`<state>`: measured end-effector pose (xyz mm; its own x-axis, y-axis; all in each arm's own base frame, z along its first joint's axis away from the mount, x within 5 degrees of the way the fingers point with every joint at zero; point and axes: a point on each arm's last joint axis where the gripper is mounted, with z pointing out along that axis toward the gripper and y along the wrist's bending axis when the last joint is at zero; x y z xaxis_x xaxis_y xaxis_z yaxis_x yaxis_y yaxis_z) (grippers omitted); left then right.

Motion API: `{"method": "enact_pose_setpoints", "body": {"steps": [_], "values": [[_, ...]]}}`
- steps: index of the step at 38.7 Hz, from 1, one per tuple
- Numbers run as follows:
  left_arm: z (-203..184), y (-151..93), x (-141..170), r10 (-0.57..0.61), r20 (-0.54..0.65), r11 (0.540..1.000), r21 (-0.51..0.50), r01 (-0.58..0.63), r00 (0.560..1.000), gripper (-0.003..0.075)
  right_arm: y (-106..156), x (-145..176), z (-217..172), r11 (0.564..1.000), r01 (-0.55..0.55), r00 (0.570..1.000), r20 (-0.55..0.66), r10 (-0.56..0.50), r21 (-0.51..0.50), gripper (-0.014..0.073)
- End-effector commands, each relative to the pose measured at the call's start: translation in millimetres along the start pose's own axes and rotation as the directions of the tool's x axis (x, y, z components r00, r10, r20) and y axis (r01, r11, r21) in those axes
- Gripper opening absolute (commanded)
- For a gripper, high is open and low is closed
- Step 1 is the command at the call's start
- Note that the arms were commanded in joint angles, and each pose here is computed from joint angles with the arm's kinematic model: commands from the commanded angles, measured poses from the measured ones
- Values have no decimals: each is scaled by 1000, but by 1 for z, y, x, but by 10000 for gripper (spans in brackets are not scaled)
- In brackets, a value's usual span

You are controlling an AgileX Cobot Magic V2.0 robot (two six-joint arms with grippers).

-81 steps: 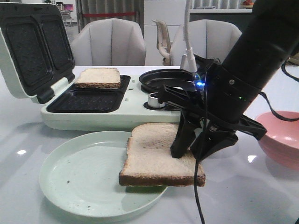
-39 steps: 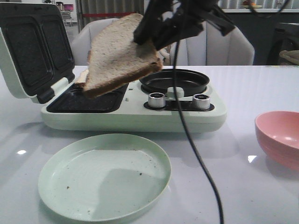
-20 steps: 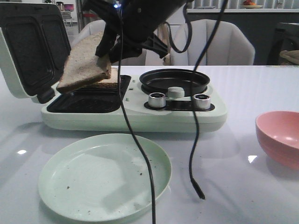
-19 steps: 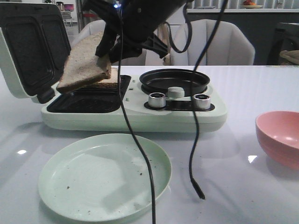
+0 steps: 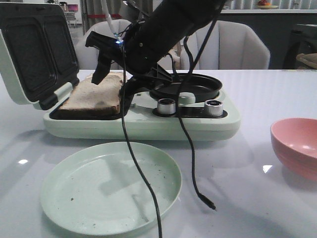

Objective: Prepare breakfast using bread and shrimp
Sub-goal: 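Release the bread and withdraw the right gripper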

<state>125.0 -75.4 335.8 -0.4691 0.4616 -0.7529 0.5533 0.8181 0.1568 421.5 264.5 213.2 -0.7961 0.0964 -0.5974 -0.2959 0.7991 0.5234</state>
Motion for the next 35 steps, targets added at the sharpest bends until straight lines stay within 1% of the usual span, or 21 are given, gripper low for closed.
{"method": "enact_pose_setpoints", "body": {"steps": [1,4,6,9,12,13,15,18,19,21,24,29,35], "values": [[-7,1,-14,12,106,1000,-7,-12,994,277,21,-30,-37,998,53,993,104,-49,-37,549],[-7,1,-14,12,106,1000,-7,-12,994,277,26,-33,-51,993,112,990,83,-110,-27,549],[-7,1,-14,12,106,1000,-7,-12,994,277,32,-35,-65,985,172,983,68,-171,-16,547],[-7,1,-14,12,104,1000,-7,-12,994,277,39,-38,-94,951,307,951,27,-308,34,547],[-7,1,-14,12,104,1000,-7,-12,994,277,45,-41,-126,916,388,922,-29,-387,103,547],[-7,1,-14,12,104,1000,-7,-12,994,277,46,-42,-139,904,407,914,-44,-404,135,547],[-7,1,-14,12,104,1000,-7,-12,994,277,43,-43,-165,869,432,902,-93,-422,243,547],[-7,1,-14,12,104,1000,-7,-12,994,277,38,-44,-194,821,437,899,-134,-418,368,547],[-7,1,-14,12,104,1000,-7,-12,994,277,37,-43,-204,806,433,900,-140,-414,403,547],[-7,1,-14,12,104,1000,-7,-12,994,277,37,-40,-221,793,427,902,-141,-408,434,547],[-7,1,-14,12,104,1000,-7,-12,994,277,40,-29,-247,793,425,901,-124,-415,437,547],[-7,1,-14,12,104,1000,-7,-12,994,277,35,-4,-275,796,427,899,-103,-426,429,547],[-7,1,-14,12,104,1000,-7,-12,994,277,23,39,-300,810,426,895,-58,-442,403,547]]}}
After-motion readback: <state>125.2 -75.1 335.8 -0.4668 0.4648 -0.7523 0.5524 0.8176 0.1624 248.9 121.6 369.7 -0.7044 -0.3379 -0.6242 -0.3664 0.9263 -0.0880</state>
